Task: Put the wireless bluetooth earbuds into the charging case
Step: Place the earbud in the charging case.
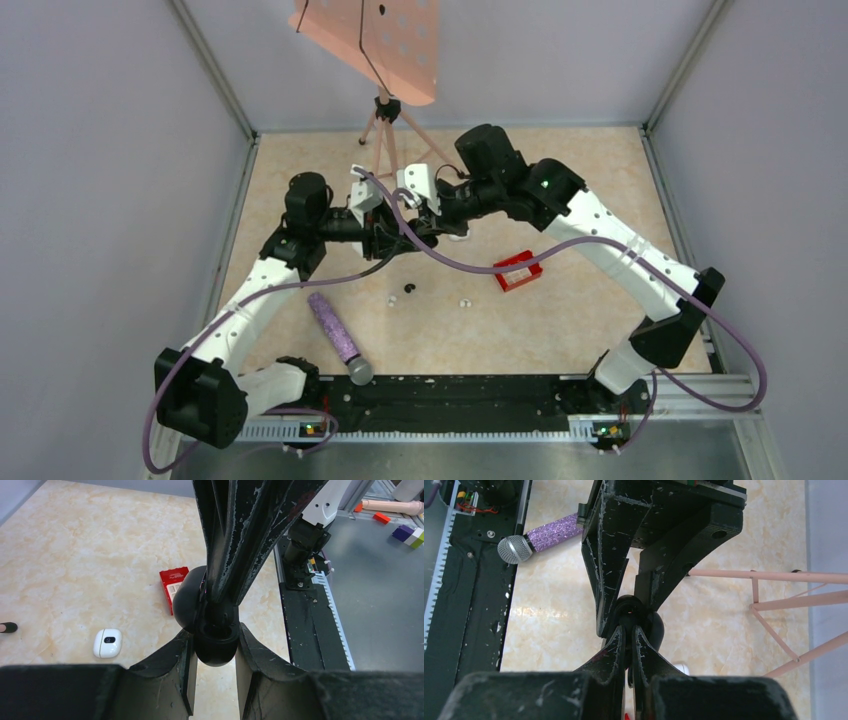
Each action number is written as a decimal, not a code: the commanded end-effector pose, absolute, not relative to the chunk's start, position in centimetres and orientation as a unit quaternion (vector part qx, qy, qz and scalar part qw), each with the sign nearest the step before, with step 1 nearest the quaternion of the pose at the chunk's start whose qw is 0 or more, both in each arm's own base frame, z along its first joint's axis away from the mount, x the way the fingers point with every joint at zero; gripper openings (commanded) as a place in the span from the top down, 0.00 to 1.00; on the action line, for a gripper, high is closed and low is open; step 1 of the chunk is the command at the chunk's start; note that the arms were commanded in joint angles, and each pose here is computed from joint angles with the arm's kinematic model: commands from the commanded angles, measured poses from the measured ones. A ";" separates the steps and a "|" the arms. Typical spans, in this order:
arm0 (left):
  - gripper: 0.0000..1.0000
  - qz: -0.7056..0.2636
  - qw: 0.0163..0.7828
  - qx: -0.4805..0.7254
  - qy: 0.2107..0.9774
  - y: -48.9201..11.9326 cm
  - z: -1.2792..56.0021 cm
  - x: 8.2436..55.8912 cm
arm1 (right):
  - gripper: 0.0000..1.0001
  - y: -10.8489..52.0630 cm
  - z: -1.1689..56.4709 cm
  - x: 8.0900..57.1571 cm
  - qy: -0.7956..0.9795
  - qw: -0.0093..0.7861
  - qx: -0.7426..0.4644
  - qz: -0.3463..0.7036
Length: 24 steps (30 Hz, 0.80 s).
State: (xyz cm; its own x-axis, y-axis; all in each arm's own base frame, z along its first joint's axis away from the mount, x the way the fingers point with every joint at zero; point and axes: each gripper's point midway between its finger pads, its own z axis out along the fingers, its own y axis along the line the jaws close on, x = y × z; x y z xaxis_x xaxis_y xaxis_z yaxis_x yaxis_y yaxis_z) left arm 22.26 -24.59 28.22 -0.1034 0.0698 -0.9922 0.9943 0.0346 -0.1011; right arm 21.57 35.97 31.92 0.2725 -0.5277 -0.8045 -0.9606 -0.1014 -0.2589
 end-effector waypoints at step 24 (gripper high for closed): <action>1.00 -0.489 0.497 0.503 0.511 -24.9 30.0 22.1 | 0.90 37.2 32.8 22.0 0.561 0.410 -0.664 0.276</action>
State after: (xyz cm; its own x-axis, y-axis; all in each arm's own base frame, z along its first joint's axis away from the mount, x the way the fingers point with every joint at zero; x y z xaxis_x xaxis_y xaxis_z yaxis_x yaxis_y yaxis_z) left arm 22.49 -24.66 28.24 -0.0974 0.0624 -0.9933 0.9945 0.0437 -0.0948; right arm 22.07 36.87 31.51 0.2092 -0.5349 -0.8186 -0.9752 -0.0526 -0.2148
